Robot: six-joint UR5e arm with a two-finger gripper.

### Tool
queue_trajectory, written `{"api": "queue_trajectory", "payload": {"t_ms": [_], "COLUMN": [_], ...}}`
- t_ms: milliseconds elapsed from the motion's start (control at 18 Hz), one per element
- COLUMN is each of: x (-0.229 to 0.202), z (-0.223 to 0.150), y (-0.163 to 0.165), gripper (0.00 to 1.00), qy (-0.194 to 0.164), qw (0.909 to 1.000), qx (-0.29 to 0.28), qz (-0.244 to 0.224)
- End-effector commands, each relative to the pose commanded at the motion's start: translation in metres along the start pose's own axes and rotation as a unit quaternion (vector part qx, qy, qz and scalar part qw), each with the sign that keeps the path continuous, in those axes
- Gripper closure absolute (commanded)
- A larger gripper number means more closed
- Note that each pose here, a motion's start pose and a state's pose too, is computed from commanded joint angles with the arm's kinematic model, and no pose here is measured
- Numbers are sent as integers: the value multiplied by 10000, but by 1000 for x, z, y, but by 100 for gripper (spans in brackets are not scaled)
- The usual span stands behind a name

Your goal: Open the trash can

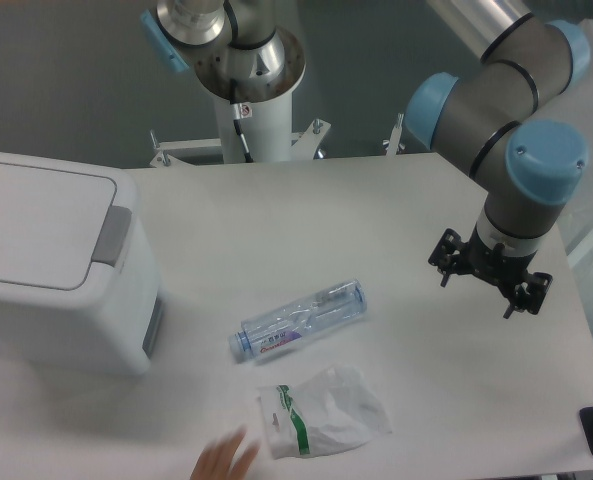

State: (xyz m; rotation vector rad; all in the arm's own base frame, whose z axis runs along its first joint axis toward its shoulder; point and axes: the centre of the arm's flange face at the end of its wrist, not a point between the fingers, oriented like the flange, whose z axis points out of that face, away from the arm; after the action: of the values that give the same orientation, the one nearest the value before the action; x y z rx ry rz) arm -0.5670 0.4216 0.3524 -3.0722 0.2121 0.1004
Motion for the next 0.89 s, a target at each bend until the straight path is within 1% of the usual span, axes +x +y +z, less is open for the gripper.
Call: {"api": "queue_trajectory", "payload": {"t_ms": [611, 722, 889], "x": [3, 9, 17], "z": [-8, 0, -10], "y": [-2, -2, -6], "gripper": [0, 0, 0], "qy": [-32, 37, -144], "qw": [10000, 10000, 9998], "qx": [75, 38, 117], "qz": [17, 30, 68]}}
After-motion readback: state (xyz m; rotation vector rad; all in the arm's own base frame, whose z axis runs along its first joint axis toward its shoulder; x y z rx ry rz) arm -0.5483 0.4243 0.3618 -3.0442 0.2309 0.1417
